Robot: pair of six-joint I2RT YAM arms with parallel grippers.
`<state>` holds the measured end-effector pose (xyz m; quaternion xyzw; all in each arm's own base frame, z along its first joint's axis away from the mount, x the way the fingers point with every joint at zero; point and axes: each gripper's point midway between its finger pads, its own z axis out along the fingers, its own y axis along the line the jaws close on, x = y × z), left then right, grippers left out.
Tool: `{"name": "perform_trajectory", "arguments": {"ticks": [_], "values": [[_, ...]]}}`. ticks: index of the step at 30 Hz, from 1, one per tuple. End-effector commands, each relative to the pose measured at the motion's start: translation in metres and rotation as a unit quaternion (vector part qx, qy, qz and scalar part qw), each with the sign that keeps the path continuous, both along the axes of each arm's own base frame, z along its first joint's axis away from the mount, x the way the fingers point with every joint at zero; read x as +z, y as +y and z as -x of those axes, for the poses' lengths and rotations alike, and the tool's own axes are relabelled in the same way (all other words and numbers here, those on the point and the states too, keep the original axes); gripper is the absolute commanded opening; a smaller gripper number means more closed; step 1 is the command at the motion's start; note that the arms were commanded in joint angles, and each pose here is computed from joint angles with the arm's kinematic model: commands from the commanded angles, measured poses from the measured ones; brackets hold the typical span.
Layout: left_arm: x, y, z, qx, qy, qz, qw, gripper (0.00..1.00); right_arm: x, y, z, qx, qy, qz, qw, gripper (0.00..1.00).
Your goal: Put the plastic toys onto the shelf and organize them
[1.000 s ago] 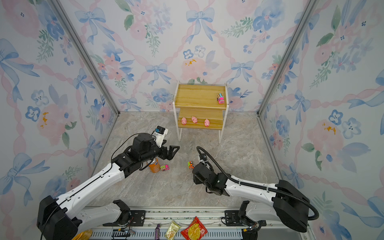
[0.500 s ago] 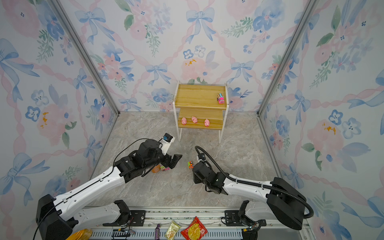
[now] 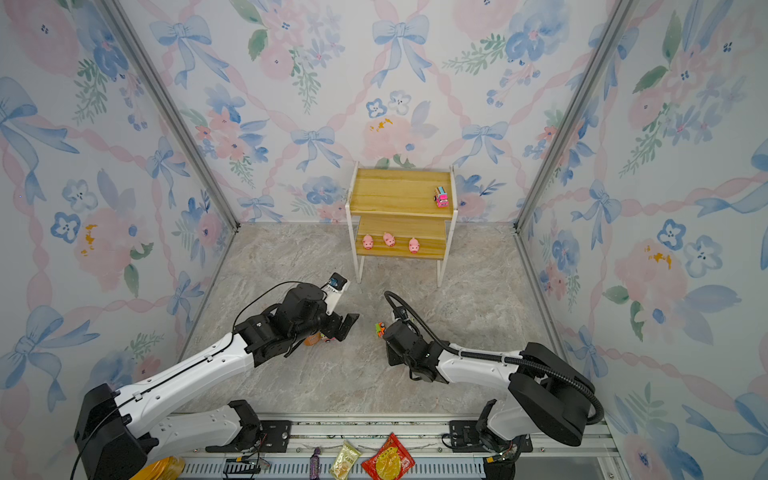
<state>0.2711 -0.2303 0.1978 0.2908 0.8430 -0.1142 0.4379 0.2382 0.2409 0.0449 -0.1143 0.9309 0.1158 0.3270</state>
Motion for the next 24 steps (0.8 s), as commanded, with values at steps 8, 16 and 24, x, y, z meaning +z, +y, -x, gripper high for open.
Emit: {"name": "perform_trajectory", "arguments": {"ticks": [8, 16, 24], "values": [[-0.007, 0.003, -0.003, 0.005, 0.005, -0.012, 1.0, 0.98, 0.001, 0.011, -0.023, 0.009, -0.011, 0.005, 1.0, 0.42], [-0.008, 0.004, -0.004, 0.006, 0.007, -0.011, 1.0, 0.98, -0.009, 0.008, -0.027, 0.007, -0.006, 0.011, 1.0, 0.39], [-0.009, 0.005, -0.005, 0.009, 0.008, -0.012, 1.0, 0.98, -0.011, 0.011, -0.033, 0.011, -0.008, 0.01, 1.0, 0.38]]}}
